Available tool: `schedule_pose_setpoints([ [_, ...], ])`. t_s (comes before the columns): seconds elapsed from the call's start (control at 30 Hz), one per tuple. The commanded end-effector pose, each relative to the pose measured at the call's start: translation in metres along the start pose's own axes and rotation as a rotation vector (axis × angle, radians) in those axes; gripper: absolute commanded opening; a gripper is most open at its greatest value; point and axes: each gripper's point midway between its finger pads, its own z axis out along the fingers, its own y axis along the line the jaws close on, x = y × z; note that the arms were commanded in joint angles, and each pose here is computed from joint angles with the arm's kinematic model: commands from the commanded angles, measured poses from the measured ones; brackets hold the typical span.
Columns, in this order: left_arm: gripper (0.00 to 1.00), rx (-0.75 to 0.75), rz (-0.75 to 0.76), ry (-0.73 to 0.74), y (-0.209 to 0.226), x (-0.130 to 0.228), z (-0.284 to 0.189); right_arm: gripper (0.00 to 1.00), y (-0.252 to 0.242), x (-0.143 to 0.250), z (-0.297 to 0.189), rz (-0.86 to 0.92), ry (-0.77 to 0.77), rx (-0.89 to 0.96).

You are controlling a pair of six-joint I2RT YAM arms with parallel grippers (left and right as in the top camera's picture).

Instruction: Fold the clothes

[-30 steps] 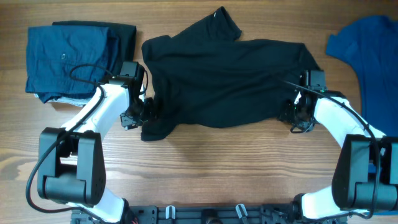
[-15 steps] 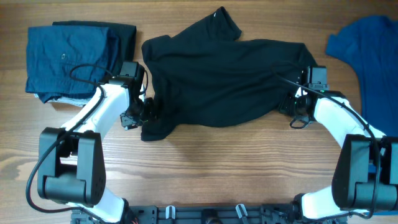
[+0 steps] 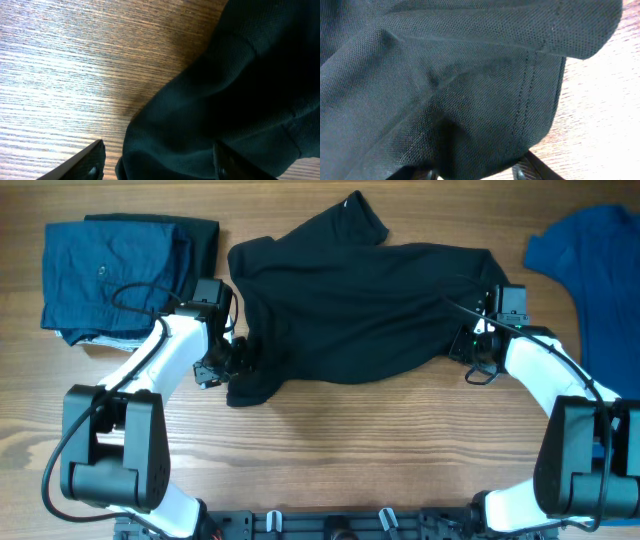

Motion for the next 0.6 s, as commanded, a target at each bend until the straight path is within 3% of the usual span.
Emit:
schedule_pose_setpoints([
  [0.0,0.69,0.007,0.001,0.016,0.001,0.002,0.003,0.44,0.001,0.005,0.002,0.003,0.014,-0.013],
  [0.03,0.69,0.007,0.001,0.016,0.001,0.002,0.003,0.45,0.002,0.003,0.002,0.002,0.009,-0.014],
  [0.13,0.69,0.007,0.001,0.015,0.001,0.002,0.003,0.66,0.005,-0.005,0.002,-0.055,-0.026,-0.026],
  [0.27,0.69,0.006,0.000,0.018,0.002,0.003,0.003,0.79,0.009,-0.017,0.001,-0.189,-0.076,-0.035],
  [0.57,0.70,0.005,0.000,0.018,0.002,0.003,0.003,0.84,0.011,-0.028,0.000,-0.210,-0.123,-0.039],
])
